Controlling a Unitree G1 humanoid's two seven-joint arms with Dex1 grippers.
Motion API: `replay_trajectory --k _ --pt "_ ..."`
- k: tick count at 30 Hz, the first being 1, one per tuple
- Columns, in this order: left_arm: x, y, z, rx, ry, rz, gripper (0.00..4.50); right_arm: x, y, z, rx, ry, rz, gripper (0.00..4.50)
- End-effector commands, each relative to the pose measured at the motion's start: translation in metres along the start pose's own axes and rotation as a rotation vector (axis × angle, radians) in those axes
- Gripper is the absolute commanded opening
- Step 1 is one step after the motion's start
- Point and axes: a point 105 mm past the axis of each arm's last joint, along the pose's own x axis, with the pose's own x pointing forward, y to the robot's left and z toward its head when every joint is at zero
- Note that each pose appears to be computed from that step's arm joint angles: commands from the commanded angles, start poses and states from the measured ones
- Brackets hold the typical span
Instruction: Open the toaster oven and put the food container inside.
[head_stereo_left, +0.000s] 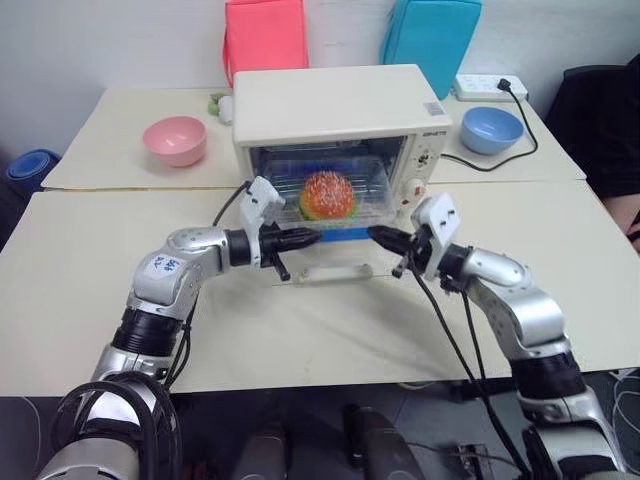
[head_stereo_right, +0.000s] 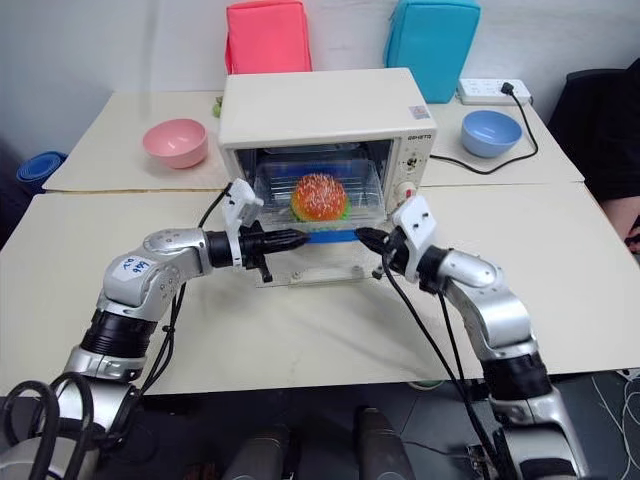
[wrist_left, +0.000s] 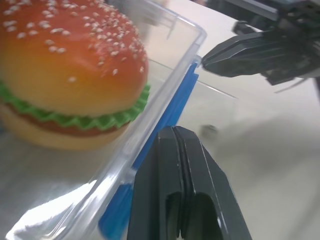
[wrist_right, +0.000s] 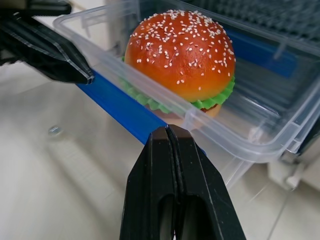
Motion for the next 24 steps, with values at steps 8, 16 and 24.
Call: replay_trajectory --k 8,16,24 --pt "-0.001 0.025 0.038 0.019 -0.150 0.120 0.00 0.027 -0.021 0.024 -0.028 -0.099 -0.067 0.01" --pt "-0.083 -0.013 0.047 0.050 -0.126 -0.096 0.18 -0.051 0.024 0.017 0.028 -0.009 0.135 0.00" --pt "-0.138 -0.038 0.055 0.091 -0.028 -0.193 2.41 -0.085 0.044 -0.043 0.140 0.196 0.021 0.00"
